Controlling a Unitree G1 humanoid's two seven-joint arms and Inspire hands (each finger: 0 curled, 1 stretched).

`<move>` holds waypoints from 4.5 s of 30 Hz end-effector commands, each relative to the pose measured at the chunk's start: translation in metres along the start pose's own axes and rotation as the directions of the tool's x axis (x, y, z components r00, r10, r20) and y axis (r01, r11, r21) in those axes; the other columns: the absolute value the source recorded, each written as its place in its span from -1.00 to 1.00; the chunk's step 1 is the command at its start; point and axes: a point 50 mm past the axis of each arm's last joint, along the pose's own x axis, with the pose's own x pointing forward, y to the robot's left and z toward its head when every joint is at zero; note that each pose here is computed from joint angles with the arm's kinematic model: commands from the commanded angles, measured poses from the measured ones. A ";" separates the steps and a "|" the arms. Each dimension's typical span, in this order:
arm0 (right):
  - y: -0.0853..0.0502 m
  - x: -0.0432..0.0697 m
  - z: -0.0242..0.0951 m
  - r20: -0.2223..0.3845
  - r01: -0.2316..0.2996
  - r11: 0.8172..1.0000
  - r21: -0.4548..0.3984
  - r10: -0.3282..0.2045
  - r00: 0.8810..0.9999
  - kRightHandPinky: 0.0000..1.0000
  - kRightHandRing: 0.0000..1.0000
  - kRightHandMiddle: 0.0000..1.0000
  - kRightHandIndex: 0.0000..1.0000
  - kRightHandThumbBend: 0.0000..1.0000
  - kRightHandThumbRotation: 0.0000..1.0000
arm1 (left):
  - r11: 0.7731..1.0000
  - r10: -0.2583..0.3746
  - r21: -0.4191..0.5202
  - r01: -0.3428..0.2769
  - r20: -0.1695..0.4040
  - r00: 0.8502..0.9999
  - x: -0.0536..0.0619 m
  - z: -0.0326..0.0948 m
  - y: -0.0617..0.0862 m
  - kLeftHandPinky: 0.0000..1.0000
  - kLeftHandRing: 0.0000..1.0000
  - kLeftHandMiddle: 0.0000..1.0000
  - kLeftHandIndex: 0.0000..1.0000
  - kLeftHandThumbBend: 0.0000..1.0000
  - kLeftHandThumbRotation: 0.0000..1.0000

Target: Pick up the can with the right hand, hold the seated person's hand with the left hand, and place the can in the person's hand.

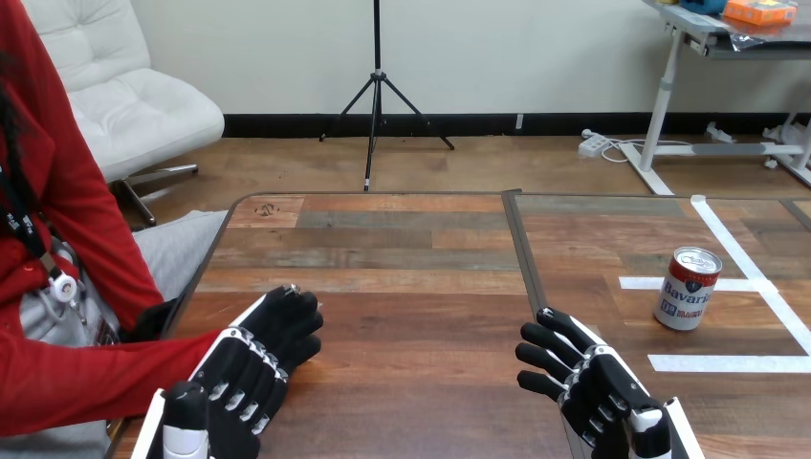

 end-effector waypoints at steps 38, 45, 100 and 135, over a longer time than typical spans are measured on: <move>-0.005 0.040 0.019 0.138 -0.055 0.998 -0.034 0.059 0.989 0.54 0.64 0.66 0.65 0.94 1.00 | 1.000 -0.018 0.017 0.017 0.070 0.997 0.018 0.004 -0.002 0.83 0.75 0.70 0.65 0.56 0.95; -0.014 0.059 0.026 0.174 -0.078 0.992 -0.095 0.093 0.980 0.55 0.67 0.69 0.68 0.97 1.00 | 1.000 -0.026 0.013 0.025 0.077 0.997 0.021 0.003 -0.003 0.83 0.75 0.71 0.66 0.56 0.96; -0.095 0.173 0.120 0.446 0.183 0.845 -0.502 0.072 0.892 0.59 0.69 0.71 0.69 0.98 0.89 | 0.999 -0.032 0.007 0.031 0.074 0.997 0.021 -0.002 -0.007 0.79 0.72 0.67 0.61 0.54 1.00; -0.141 0.200 0.149 0.354 0.251 0.699 -0.670 0.004 0.935 0.45 0.74 0.74 0.72 0.88 0.71 | 1.000 -0.027 0.004 0.027 0.077 0.997 0.020 -0.003 -0.007 0.81 0.70 0.65 0.59 0.55 1.00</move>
